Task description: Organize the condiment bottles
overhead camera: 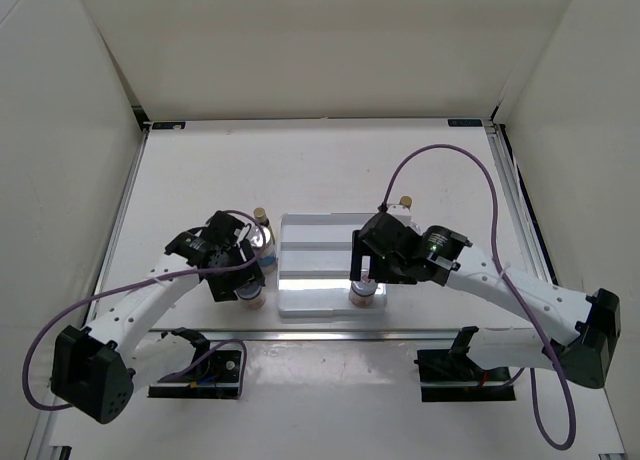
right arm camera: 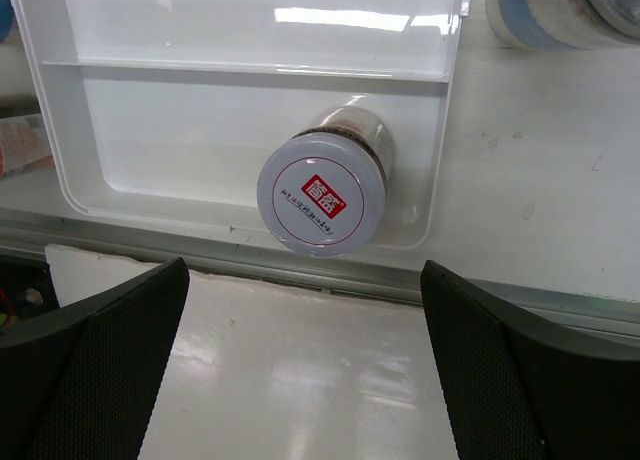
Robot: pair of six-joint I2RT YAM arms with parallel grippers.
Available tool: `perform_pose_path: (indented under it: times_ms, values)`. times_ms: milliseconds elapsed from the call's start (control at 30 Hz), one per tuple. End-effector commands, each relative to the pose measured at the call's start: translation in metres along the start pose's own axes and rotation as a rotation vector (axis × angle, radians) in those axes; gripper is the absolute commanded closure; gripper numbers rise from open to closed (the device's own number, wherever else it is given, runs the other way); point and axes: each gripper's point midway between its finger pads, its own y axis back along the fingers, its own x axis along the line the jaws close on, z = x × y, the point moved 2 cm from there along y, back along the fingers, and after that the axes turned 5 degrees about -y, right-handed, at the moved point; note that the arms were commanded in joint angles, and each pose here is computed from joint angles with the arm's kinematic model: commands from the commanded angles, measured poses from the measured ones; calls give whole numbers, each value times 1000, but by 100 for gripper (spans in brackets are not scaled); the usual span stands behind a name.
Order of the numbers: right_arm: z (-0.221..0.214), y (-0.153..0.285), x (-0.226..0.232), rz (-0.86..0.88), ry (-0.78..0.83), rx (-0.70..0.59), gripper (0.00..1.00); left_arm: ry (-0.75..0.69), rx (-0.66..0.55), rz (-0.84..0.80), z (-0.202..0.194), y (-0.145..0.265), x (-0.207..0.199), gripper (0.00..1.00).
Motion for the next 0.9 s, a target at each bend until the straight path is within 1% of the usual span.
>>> perform_pose_path:
  times_ms: [0,33,67,100,200,233,300,333,433,500,567,633,767,800,867]
  values:
    - [-2,1,-7,-18,-14,-16,0,0,-57,9,6,1,0,20]
    - [-2,1,-7,-18,-14,-16,0,0,-57,9,6,1,0,26]
    - [-3,-1,-10,-26,-11,-11,0,0,-75,-10,7,5,-1,29]
    - [-4,-1,-9,-26,-20,-11,0,0,-89,-24,9,9,-4,36]
    - [-4,2,-11,-26,-21,-11,0,1,-132,-53,15,24,-7,46]
    - [-3,1,-12,-31,-20,-19,0,1,-144,-65,17,30,-9,52]
    - [-3,1,-12,-31,-20,-19,0,1,-158,-79,19,38,-12,57]
    - [-3,1,-12,-31,-20,-19,0,1,-161,-82,20,42,-13,63]
    - [-2,3,-14,-35,-20,-27,0,0,-178,-113,24,60,-20,72]
    - [-2,3,-14,-35,-30,-27,0,-18,-191,-132,26,72,-25,73]
    - [-3,1,-17,-49,-27,-30,0,-29,-200,-160,28,82,-32,77]
    - [-3,1,-17,-49,-27,-30,0,-40,-188,-186,26,86,-39,78]
    - [-3,3,-19,-49,-36,-30,0,-79,-155,-191,23,85,-50,84]
    - [-4,6,-20,-47,-36,-31,0,-78,-171,-191,26,85,-55,84]
    - [-4,4,-23,-59,-43,-34,0,-110,-157,-178,23,80,-63,86]
